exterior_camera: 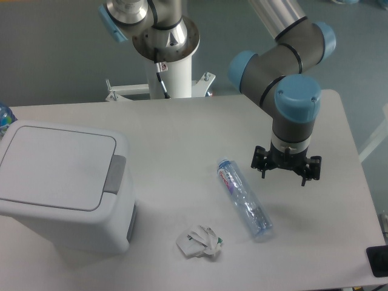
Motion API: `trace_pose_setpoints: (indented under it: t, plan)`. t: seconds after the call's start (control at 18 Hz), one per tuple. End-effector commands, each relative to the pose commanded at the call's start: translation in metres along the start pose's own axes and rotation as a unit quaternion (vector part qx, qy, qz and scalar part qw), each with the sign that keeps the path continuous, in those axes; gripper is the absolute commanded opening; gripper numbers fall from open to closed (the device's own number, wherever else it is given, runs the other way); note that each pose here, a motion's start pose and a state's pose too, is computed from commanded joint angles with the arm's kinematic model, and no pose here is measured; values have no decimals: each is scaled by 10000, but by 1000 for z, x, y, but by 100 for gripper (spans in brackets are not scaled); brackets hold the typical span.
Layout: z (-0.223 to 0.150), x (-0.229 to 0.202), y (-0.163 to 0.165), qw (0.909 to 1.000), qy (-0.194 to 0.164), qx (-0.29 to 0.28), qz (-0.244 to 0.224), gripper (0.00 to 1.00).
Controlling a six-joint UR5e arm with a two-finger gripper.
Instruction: Open the trash can
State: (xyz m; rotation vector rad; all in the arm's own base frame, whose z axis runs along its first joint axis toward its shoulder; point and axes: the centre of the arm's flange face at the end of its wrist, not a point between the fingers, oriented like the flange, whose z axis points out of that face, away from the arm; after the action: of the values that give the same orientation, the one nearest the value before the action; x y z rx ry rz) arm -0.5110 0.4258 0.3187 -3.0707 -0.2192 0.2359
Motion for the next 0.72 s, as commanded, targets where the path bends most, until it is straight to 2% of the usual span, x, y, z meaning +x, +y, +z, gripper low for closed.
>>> trace_pose_setpoints:
  t: [0.39, 0.5, 0.72]
  plan:
    - [-5, 4, -8, 9999, -51, 51, 104, 100]
    - [3, 11, -15, 9998, -96, 109, 154, 100]
    - [15, 20, -15, 9977, -375, 443, -348, 100]
